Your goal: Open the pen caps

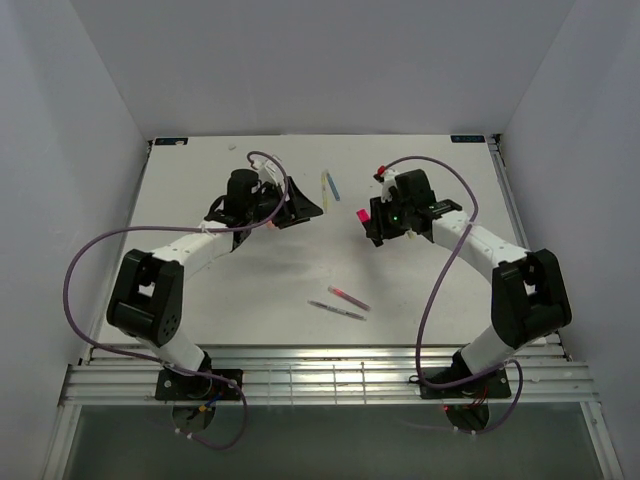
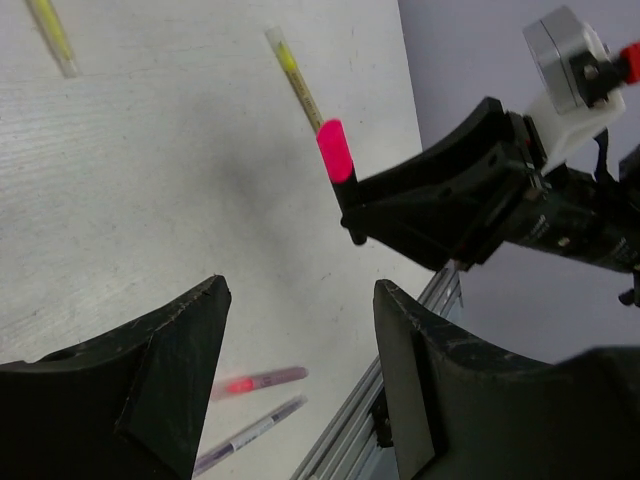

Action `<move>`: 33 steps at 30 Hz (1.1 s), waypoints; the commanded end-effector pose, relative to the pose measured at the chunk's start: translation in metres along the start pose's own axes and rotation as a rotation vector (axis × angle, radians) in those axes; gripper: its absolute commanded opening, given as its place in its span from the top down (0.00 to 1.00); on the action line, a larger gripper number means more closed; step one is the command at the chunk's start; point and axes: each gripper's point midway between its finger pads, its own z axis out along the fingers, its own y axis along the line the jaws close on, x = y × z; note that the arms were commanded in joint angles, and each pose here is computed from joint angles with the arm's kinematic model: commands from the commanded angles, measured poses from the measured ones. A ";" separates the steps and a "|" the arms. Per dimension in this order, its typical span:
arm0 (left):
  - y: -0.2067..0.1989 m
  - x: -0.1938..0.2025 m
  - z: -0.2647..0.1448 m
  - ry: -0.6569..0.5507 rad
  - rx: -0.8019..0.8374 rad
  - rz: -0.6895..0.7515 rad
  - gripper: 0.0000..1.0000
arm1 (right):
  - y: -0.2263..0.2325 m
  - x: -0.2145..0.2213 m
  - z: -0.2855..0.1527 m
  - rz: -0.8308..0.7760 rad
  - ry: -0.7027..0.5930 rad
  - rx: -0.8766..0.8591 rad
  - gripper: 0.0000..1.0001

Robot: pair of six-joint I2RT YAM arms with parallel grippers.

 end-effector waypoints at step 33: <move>-0.027 0.033 0.065 0.105 0.082 -0.078 0.59 | 0.104 -0.002 -0.019 -0.016 -0.093 -0.289 0.92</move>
